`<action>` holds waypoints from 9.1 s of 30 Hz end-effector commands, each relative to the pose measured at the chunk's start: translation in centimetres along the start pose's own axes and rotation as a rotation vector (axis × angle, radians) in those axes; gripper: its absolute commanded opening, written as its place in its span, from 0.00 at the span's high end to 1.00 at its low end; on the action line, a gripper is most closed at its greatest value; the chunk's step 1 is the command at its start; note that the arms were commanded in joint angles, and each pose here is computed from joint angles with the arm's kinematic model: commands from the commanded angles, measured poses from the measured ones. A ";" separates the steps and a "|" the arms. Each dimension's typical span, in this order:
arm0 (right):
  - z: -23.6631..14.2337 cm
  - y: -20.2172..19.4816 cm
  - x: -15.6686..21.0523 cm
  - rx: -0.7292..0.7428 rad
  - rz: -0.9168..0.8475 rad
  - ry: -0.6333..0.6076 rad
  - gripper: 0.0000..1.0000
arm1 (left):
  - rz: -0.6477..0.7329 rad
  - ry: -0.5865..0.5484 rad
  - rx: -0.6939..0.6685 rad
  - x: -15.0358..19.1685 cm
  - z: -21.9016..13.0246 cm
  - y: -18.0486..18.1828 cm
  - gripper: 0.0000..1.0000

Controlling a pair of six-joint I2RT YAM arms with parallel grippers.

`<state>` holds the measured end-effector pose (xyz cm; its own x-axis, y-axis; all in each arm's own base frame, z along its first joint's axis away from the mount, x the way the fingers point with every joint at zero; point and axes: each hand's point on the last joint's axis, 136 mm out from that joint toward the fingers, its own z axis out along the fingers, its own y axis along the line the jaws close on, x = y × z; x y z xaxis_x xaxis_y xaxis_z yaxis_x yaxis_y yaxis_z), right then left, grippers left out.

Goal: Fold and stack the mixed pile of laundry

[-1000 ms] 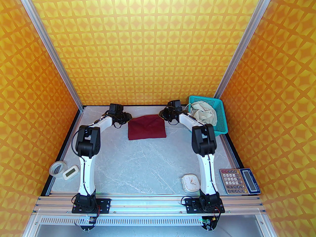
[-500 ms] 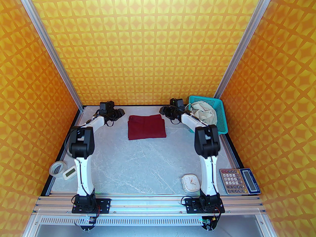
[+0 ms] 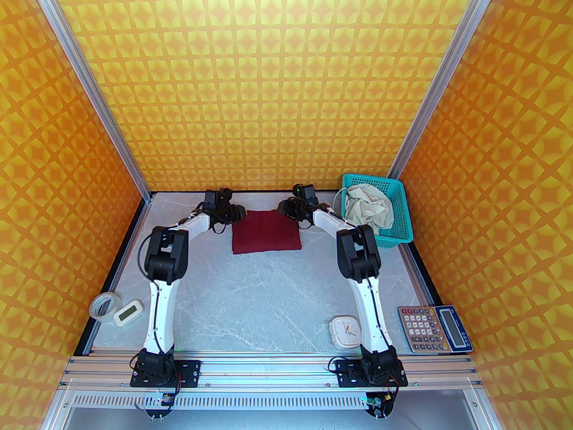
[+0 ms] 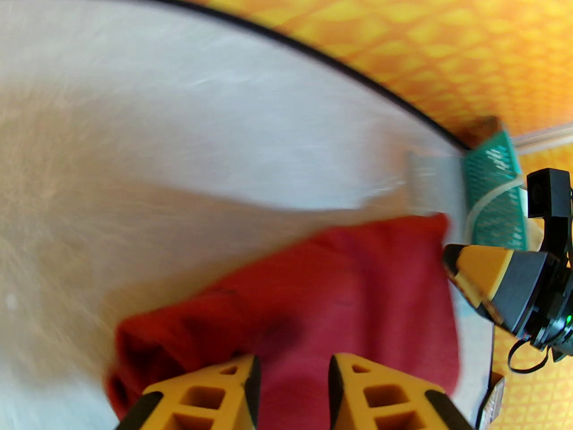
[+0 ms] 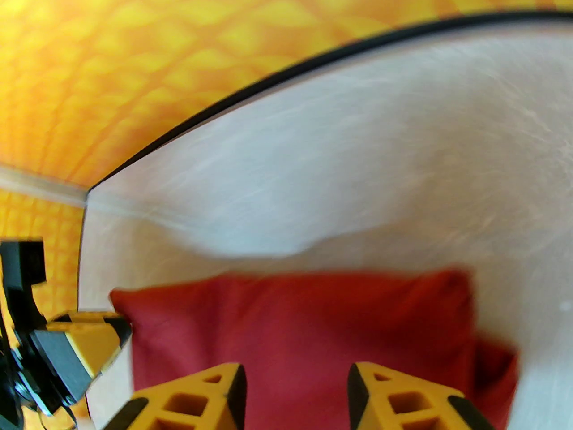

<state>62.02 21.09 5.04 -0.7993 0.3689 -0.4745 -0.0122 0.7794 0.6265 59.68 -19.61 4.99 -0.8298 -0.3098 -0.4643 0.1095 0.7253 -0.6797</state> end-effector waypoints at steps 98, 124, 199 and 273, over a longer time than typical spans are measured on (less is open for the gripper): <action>-4.8 21.5 18.4 -0.374 -1.635 -0.041 1.00 | -0.656 -0.036 -0.028 5.8 -6.0 -0.9 0.18; -14.5 17.2 15.9 -0.149 -1.246 -0.188 0.52 | -0.267 0.007 -0.186 0.9 -6.1 2.3 1.00; -20.4 -19.6 -7.3 0.716 0.009 -0.100 0.30 | 0.287 0.008 -0.285 3.1 -17.7 -6.1 0.14; -33.8 6.8 16.6 0.300 -0.524 -0.030 0.35 | 0.511 0.242 -0.061 17.5 -10.4 -13.7 0.11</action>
<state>27.40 21.88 22.62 -0.6516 -0.2093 -0.7291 -0.4901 0.8498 0.1941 37.13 -25.99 11.97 -0.8342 0.1526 -0.5299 0.4171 0.8032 -0.4253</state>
